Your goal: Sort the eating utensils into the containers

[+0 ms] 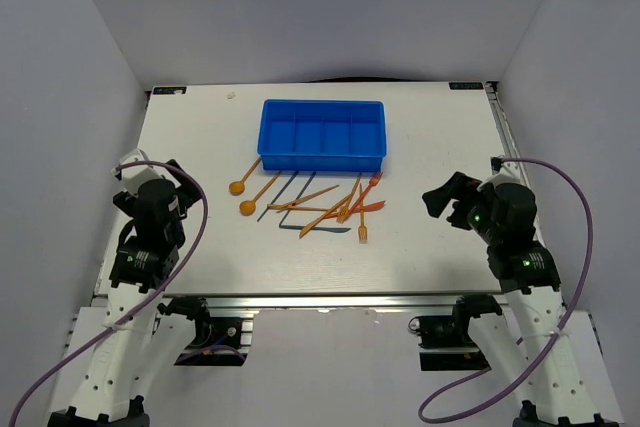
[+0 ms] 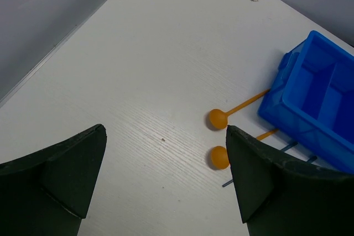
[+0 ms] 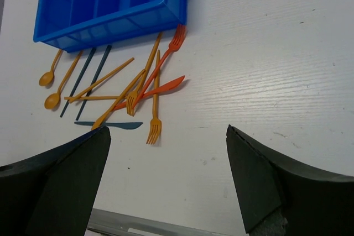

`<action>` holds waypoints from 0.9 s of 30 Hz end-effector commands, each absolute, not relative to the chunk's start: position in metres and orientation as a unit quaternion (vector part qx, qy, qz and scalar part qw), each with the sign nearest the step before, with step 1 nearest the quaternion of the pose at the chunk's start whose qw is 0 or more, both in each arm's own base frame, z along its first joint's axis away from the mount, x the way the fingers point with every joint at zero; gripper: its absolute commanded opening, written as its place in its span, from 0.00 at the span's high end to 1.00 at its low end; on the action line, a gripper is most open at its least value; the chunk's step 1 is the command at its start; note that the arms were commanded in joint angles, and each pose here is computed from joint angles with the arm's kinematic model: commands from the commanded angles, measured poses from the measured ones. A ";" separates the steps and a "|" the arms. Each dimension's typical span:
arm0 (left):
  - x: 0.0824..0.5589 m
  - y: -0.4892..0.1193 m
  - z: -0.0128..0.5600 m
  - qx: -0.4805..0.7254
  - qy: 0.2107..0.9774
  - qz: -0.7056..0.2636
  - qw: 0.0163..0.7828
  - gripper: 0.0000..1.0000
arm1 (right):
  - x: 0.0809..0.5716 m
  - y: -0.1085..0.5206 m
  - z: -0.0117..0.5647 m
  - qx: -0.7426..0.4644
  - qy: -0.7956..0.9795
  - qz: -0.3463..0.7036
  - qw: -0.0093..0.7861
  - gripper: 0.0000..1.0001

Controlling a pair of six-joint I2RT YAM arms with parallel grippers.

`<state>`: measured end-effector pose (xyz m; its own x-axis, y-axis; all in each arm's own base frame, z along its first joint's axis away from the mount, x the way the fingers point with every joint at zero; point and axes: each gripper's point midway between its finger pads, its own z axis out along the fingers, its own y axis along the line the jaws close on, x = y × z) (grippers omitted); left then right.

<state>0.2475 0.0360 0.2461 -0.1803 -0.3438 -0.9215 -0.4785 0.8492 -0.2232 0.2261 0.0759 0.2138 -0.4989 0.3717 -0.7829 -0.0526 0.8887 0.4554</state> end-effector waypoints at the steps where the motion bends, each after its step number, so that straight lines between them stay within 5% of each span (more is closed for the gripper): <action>1: 0.251 0.031 0.244 -0.260 0.771 0.051 0.580 0.02 | 0.241 0.094 0.229 0.096 0.812 0.273 0.507 0.11; 5: 0.256 0.028 0.240 -0.253 0.778 0.048 0.573 0.02 | 0.275 0.146 0.207 0.084 0.836 0.336 0.425 0.11; 12: 0.262 0.022 0.227 -0.240 0.797 0.049 0.553 0.02 | 0.356 0.213 0.129 0.144 0.910 0.066 0.383 0.11; 15: 0.263 0.019 0.226 -0.234 0.799 0.042 0.553 0.02 | 0.370 0.230 0.110 0.144 0.917 0.042 0.369 0.28; 16: 0.264 0.018 0.225 -0.233 0.800 0.042 0.551 0.02 | 0.375 0.235 0.112 0.147 0.915 0.042 0.373 0.42; 19: 0.264 0.018 0.224 -0.232 0.802 0.043 0.549 0.02 | 0.378 0.236 0.089 0.154 0.920 0.018 0.359 0.49; 20: 0.265 0.015 0.224 -0.228 0.803 0.039 0.549 0.02 | 0.378 0.234 0.077 0.165 0.921 0.002 0.354 0.58; 27: 0.268 0.012 0.221 -0.220 0.809 0.035 0.544 0.02 | 0.372 0.222 0.056 0.174 0.923 -0.041 0.340 0.56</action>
